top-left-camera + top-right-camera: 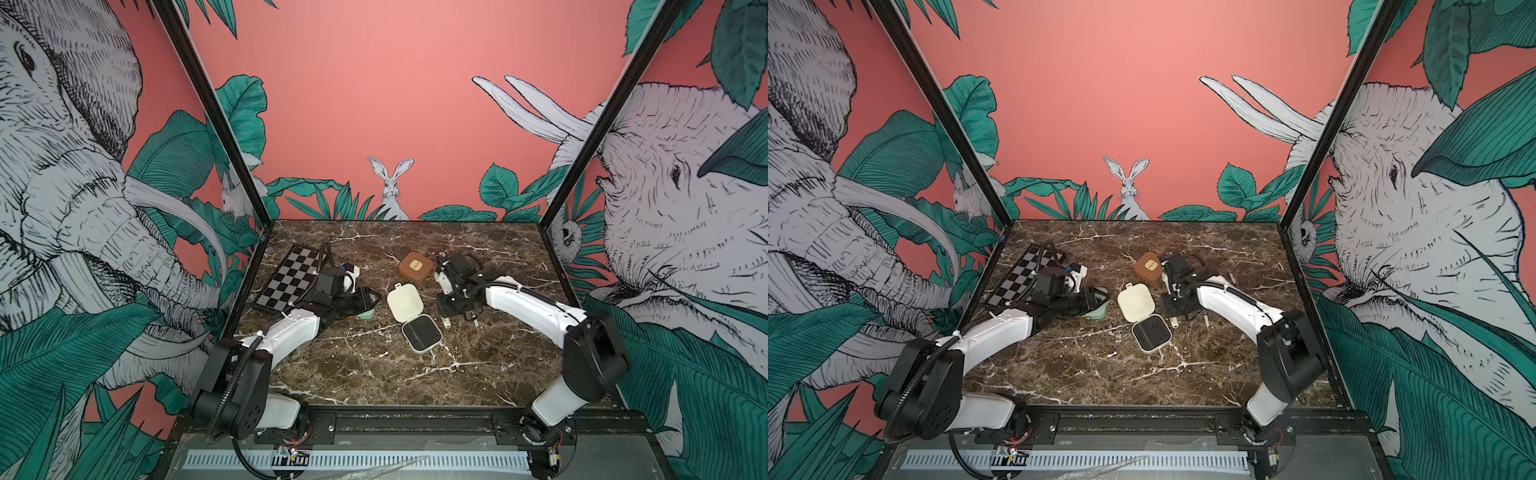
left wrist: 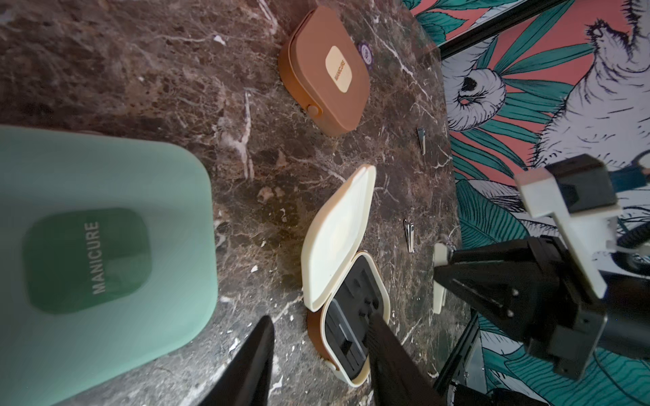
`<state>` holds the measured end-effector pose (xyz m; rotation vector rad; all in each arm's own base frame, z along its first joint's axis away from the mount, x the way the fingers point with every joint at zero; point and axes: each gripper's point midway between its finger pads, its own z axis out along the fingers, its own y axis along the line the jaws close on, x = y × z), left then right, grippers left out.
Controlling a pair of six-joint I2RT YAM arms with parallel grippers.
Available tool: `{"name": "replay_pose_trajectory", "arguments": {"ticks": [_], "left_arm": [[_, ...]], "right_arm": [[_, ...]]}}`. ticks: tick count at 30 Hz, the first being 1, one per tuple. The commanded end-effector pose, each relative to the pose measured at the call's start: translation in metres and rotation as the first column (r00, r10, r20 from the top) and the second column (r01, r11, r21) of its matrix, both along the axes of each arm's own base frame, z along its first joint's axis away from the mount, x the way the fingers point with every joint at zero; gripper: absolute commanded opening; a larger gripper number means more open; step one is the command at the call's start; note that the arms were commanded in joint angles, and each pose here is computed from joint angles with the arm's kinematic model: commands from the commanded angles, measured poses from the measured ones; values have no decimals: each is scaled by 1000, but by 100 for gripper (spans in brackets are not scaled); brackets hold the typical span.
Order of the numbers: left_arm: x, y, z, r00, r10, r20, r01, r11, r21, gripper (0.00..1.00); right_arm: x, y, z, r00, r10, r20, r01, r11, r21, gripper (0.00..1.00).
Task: Organize nail clipper sets
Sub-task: Place the nail clipper in the storage box.
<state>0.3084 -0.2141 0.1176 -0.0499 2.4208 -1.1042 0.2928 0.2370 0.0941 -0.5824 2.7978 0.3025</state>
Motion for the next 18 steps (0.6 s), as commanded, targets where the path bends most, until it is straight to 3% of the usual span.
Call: {"name": "replay_pose_trajectory", "arguments": {"ticks": [1, 8, 18], "left_arm": [[-5, 3, 6, 1000, 13, 9, -13, 1000, -10, 46], [-12, 8, 5, 1000, 29, 4, -29, 1000, -2, 46], [-15, 11, 4, 999, 35, -1, -35, 999, 5, 46]], "right_arm": [[-15, 10, -11, 993, 108, -53, -112, 990, -85, 0], [-19, 43, -22, 974, 216, -64, -222, 969, -107, 0], [-20, 54, -40, 977, 196, -83, -203, 975, -88, 0]]}}
